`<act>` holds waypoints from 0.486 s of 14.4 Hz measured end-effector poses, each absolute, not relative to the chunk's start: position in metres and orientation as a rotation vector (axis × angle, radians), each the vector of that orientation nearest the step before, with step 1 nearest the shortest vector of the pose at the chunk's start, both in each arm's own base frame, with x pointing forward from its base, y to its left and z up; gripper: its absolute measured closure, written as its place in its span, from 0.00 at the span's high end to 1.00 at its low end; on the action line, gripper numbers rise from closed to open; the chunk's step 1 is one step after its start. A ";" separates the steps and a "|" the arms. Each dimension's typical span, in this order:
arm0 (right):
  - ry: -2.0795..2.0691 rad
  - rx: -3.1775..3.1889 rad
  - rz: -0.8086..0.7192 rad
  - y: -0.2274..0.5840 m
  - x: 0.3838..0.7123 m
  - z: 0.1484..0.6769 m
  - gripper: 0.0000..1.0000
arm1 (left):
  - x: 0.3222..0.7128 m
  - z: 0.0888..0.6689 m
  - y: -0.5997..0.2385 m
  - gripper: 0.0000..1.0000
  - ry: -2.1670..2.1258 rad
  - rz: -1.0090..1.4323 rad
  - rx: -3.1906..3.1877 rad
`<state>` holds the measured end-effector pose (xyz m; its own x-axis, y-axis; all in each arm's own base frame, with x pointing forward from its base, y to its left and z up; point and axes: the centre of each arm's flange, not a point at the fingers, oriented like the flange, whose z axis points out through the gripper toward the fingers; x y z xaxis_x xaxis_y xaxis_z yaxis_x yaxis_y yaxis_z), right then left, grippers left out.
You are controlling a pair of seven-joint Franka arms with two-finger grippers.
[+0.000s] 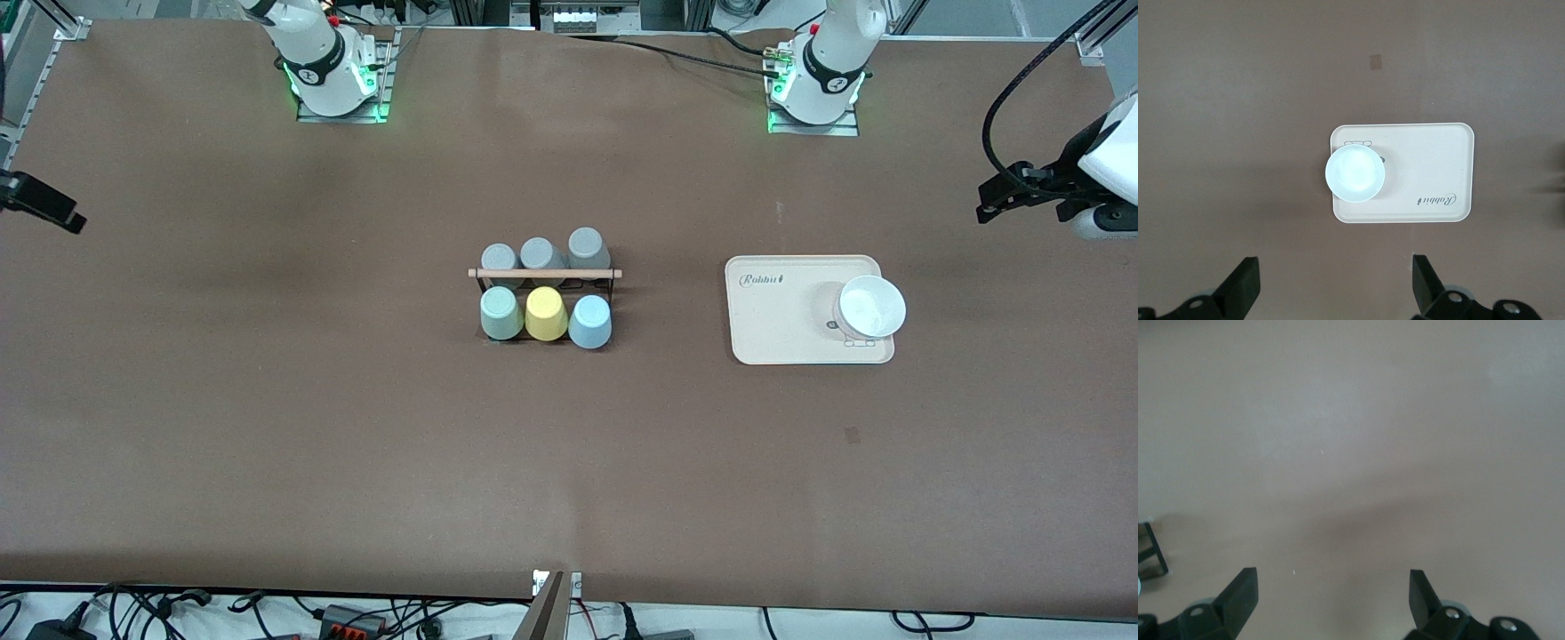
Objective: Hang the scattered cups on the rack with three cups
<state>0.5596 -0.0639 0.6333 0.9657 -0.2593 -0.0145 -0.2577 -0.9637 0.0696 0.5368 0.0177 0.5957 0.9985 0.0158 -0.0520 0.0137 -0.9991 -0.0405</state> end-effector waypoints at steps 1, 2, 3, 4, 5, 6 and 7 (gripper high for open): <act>-0.417 3.057 -0.057 -0.068 0.560 0.634 1.00 | 0.537 0.596 0.017 1.00 -0.021 0.081 -3.100; -0.430 3.072 -0.089 -0.072 0.562 0.627 1.00 | 0.537 0.596 0.017 1.00 -0.020 0.081 -3.100; -0.423 3.079 -0.110 -0.073 0.565 0.619 1.00 | 0.537 0.596 0.017 1.00 -0.020 0.081 -3.100; -0.403 3.082 -0.121 -0.069 0.570 0.610 1.00 | 0.537 0.596 0.017 1.00 -0.020 0.081 -3.100; -0.383 3.084 -0.125 -0.062 0.573 0.605 1.00 | 0.537 0.596 0.017 1.00 -0.020 0.081 -3.100; -0.366 3.082 -0.125 -0.055 0.575 0.602 1.00 | 0.537 0.596 0.017 1.00 -0.020 0.081 -3.100; -0.350 3.079 -0.119 -0.049 0.576 0.602 1.00 | 0.537 0.596 0.017 1.00 -0.020 0.081 -3.100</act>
<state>0.5761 -0.0489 0.6022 0.9716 -0.2256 -0.0718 -0.2224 -0.9737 0.0491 0.5369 0.0166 0.5956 0.9985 0.0137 -0.0521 0.0116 -0.9991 -0.0406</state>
